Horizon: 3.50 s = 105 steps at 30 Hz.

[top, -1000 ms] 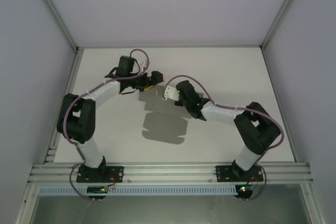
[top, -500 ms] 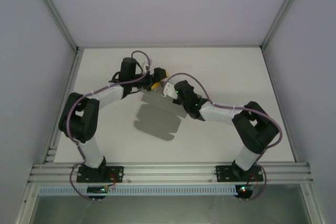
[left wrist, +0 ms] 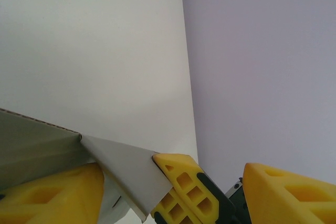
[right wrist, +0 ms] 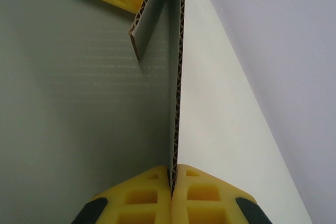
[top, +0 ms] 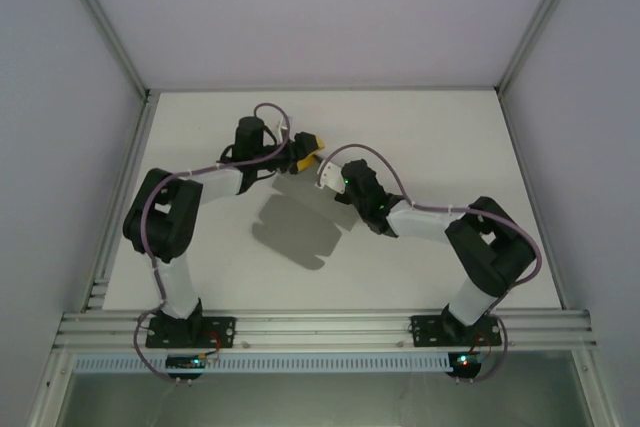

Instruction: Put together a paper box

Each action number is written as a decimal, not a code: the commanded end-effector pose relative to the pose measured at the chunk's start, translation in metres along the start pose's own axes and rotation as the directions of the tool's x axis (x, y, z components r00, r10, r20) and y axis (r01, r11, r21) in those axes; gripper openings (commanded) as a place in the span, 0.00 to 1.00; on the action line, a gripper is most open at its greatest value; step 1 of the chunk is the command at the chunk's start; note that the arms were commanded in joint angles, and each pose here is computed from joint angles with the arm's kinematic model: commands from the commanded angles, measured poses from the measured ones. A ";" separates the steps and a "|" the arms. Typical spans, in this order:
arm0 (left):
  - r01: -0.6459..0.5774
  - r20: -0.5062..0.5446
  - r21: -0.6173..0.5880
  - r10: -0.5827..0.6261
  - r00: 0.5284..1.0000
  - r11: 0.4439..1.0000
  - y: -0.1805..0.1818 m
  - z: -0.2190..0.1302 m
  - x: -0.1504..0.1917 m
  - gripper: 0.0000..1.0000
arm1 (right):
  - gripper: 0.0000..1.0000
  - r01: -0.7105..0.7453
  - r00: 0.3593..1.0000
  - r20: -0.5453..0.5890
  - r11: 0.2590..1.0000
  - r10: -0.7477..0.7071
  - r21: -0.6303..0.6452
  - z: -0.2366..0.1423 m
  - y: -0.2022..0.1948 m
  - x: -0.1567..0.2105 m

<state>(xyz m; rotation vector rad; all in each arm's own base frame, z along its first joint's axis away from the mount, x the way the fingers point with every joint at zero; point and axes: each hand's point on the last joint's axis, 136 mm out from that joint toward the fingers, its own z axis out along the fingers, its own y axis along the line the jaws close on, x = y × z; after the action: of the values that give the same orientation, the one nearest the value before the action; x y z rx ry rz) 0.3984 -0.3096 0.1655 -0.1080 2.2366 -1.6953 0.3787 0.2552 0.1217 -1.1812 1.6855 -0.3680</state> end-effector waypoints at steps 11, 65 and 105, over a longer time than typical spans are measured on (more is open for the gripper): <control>-0.206 0.038 -0.536 0.266 0.963 0.819 0.053 -0.120 -0.002 1.00 | 0.00 -0.157 0.967 0.187 0.982 0.174 -0.103 -0.035 -0.032 -0.012; -0.461 -0.095 0.048 0.464 0.881 0.886 0.026 -0.072 0.020 0.68 | 0.00 -0.200 0.937 0.233 0.946 0.261 -0.254 -0.041 -0.030 -0.039; -0.007 -0.032 -0.319 -0.003 0.999 0.948 0.087 -0.055 0.039 0.21 | 0.00 0.330 0.938 0.167 0.927 -0.303 -0.177 -0.061 0.055 -0.064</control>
<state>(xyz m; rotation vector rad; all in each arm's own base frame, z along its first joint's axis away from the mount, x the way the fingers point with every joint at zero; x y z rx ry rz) 0.3707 -0.2308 0.0695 -0.2301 2.5325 -1.2748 0.3084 0.2978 0.1426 -1.5107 1.5274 -0.3669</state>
